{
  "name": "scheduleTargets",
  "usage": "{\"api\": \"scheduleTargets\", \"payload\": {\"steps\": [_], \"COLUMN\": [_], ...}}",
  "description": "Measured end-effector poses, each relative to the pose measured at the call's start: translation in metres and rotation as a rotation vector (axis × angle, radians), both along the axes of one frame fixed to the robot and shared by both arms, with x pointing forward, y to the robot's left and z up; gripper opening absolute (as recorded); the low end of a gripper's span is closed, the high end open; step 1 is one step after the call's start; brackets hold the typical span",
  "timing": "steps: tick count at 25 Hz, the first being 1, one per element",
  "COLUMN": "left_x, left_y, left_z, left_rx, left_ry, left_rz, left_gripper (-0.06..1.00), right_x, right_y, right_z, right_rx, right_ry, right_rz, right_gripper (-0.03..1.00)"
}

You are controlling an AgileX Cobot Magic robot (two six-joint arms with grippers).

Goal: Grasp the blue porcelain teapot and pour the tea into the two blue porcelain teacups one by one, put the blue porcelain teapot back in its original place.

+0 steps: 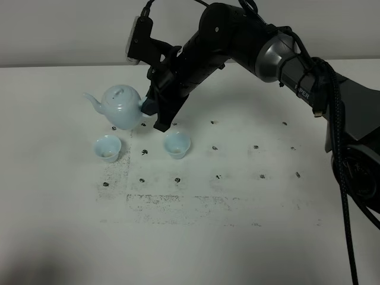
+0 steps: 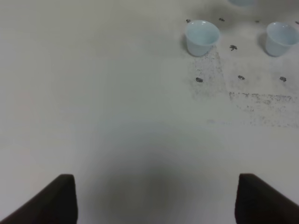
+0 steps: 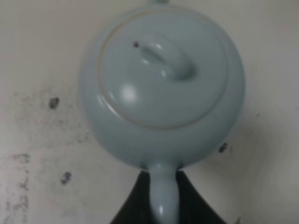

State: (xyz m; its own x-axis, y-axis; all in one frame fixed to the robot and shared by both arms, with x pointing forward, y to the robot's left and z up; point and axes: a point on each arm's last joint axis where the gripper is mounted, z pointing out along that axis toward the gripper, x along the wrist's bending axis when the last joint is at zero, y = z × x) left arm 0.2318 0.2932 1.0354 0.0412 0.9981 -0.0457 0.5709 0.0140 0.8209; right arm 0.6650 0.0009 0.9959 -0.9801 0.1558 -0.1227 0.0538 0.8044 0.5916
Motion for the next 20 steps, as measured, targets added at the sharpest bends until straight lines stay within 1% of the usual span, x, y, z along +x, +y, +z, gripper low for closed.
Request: {"api": "scheduleTargets", "payload": {"steps": [10,14,16,20], "left_x": [0.000,0.000,0.000,0.000], "left_y": [0.000,0.000,0.000,0.000], "left_z": [0.000,0.000,0.000,0.000], "left_rx": [-0.001,-0.001,-0.001,-0.001], "left_ry": [0.000,0.000,0.000,-0.001], "left_rz": [0.001,0.001,0.001,0.001], "left_gripper": [0.66,0.66,0.66,0.66], "right_x": [0.002,0.006,0.009,0.013], "right_y": [-0.001,0.000,0.000,-0.001], "right_z": [-0.009,-0.021,-0.025,-0.026], "right_rx": [-0.067,-0.092,-0.104,-0.135], "right_ry": [-0.107,-0.136,-0.171,-0.227], "right_rz": [0.155,0.187,0.194,0.216], "right_gripper": [0.03,0.03,0.03,0.03]}}
